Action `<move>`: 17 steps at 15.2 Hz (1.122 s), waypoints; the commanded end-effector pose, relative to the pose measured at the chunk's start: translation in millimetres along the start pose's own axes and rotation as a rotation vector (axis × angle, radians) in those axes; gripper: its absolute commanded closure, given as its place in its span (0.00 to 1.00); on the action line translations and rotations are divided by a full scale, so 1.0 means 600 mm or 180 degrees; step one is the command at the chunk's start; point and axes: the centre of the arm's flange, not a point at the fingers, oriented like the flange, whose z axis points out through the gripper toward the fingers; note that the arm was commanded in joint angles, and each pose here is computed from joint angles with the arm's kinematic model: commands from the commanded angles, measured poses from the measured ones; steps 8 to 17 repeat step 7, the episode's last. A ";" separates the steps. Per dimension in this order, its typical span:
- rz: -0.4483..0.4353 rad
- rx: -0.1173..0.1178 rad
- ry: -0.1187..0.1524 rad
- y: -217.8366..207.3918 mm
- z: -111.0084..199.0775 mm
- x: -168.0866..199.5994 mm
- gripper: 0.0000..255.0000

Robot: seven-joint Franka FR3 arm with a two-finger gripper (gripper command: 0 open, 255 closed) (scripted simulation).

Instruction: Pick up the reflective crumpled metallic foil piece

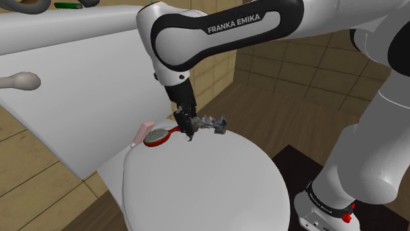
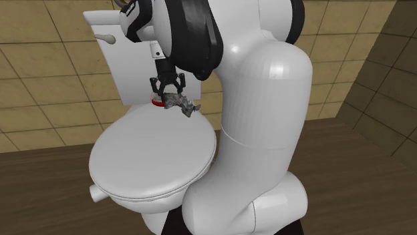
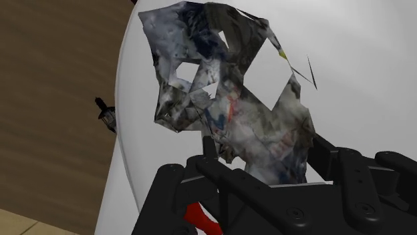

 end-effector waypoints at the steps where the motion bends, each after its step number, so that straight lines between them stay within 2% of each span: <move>1: 0.0000 0.0000 0.0000 -0.001 -0.018 -0.006 1.00; 5: 0.0000 0.0000 0.0000 -0.003 -0.052 -0.015 1.00; 17: 0.0000 0.0000 0.0000 -0.003 -0.053 -0.016 1.00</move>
